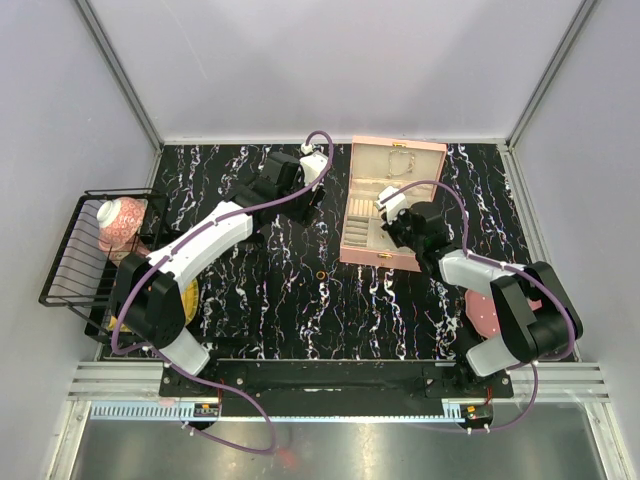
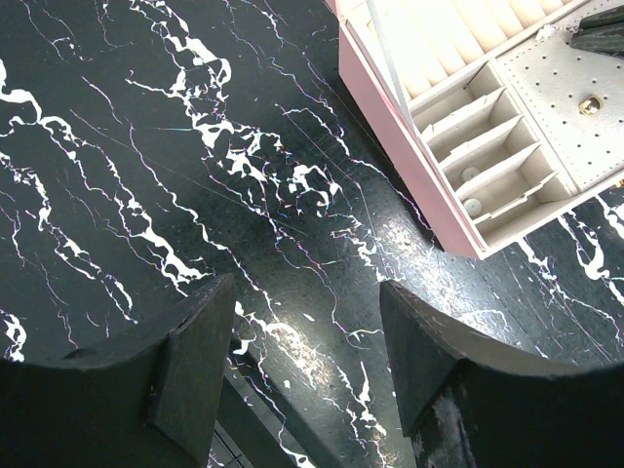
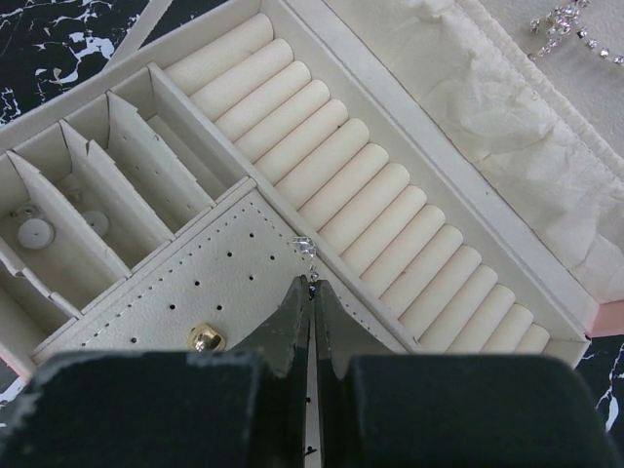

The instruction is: Organize the mixed jewelry

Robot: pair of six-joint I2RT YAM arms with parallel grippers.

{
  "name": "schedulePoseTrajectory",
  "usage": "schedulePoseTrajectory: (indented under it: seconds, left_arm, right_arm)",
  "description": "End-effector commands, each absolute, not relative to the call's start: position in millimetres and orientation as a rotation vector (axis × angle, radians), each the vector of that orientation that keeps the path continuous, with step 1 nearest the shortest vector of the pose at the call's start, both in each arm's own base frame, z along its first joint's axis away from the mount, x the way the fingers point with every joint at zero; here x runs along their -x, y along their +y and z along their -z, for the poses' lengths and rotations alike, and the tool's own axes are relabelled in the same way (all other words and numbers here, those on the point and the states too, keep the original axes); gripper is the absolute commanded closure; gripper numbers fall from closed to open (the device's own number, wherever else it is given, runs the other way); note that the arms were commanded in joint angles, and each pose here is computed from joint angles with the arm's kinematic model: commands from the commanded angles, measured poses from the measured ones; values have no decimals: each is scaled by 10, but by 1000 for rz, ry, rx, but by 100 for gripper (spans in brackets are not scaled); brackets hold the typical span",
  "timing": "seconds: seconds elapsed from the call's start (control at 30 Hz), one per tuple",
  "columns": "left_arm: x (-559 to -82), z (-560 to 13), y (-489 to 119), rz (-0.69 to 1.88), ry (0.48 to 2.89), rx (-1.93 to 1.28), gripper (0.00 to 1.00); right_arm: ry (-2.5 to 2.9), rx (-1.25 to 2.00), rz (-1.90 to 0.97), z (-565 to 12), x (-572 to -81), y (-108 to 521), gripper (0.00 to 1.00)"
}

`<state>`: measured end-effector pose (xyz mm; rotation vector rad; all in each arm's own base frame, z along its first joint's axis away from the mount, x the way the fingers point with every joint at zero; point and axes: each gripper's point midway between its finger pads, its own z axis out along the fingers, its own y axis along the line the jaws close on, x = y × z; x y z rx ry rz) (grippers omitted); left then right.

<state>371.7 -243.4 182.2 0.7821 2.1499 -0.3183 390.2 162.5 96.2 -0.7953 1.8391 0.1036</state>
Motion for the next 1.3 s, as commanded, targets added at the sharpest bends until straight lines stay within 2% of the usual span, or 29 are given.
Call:
schedulePoseTrajectory:
  seconds: [0.0, 0.17, 0.7, 1.0, 1.27]
  left_arm:
    - [-3793, -1911, -2498, 353, 2107, -756, 36]
    - [-3793, -1917, -2487, 347, 2103, -756, 36]
    - [-3787, -1915, -2485, 348, 2098, -759, 36]
    - [-3789, -1929, -2499, 356, 2090, -760, 36]
    - [-3777, -1911, -2497, 358, 2091, -764, 36]
  right_arm:
    - [1829, 810, -106, -1030, -3827, 1648, 91]
    - [1827, 815, -117, -1042, -3814, 1676, 83]
    - [1792, 793, -103, -1311, -3901, 1717, 70]
    - [1758, 745, -77, -1643, -3980, 1692, 69]
    - [1764, 736, -44, -1611, -4043, 1663, 71]
